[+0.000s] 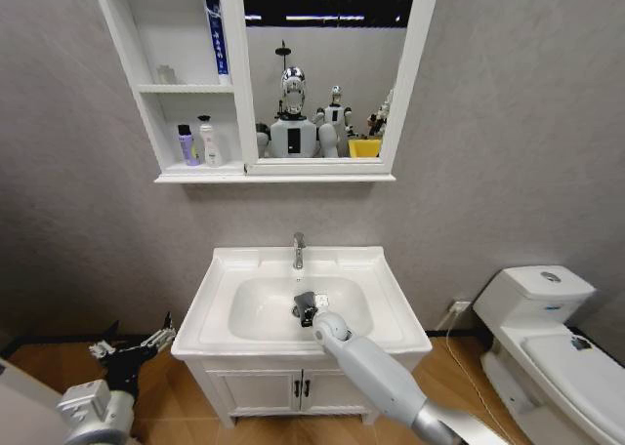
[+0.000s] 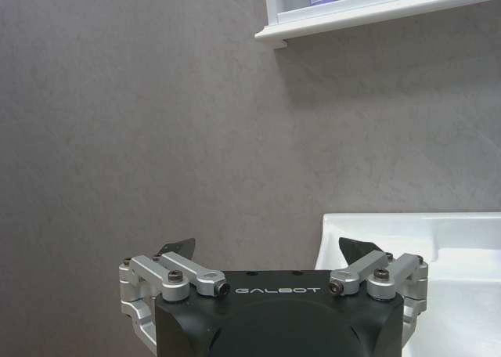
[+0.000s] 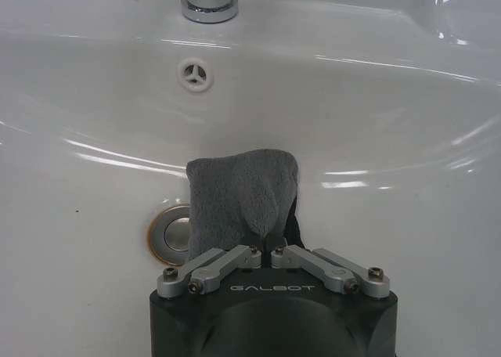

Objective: Move facial cleanser and shampoo from washbasin to cabinet, then wipe washbasin with towel.

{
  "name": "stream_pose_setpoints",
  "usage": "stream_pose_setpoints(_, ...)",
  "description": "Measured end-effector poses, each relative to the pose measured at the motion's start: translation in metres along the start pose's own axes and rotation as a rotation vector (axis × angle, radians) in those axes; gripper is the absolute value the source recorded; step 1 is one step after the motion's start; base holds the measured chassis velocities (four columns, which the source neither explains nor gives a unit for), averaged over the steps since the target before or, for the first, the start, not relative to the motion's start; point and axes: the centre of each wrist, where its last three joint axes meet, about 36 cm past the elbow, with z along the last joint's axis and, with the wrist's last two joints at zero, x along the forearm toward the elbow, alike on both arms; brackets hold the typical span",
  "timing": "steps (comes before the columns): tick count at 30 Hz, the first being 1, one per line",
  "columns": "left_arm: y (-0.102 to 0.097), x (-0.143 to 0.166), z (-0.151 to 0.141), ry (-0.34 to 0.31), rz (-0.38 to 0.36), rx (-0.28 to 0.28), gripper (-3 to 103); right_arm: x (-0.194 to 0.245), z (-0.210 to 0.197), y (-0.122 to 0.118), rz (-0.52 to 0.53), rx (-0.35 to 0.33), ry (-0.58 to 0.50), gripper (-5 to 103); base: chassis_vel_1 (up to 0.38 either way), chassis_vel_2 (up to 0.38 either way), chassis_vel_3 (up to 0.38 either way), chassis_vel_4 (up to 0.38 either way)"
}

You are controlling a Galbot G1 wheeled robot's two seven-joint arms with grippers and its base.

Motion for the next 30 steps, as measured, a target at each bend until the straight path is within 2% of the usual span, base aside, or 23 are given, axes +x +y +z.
stream_pose_setpoints(2, 0.0, 0.0, 0.0, 0.0, 0.0, 0.0, 100, -0.002, 0.002, 0.0, 0.001, -0.002, 0.007, 1, 0.0, 0.0, 0.0, 0.0)
stream_pose_setpoints(12, 0.0, 0.0, 0.0, 0.0, 0.0, 0.0, 100, -0.019, 0.003, 0.039, -0.022, 0.005, 0.018, 1, 0.0, 0.0, 0.0, 0.0)
stream_pose_setpoints(22, 0.0, 0.0, 0.0, 0.0, 0.0, 0.0, 100, -0.019, -0.002, 0.066, -0.057, 0.017, 0.008, 1, 0.0, 0.0, 0.0, 0.0)
stream_pose_setpoints(27, 0.0, 0.0, 0.0, 0.0, 0.0, 0.0, 100, -0.017, -0.004, 0.068, -0.064, 0.014, 0.002, 1, 0.0, 0.0, 0.0, 0.0)
stream_pose_setpoints(30, 0.0, 0.0, 0.0, 0.0, 0.0, 0.0, 100, -0.016, -0.001, 0.058, -0.046, 0.019, 0.007, 1, 0.0, 0.0, 0.0, 0.0)
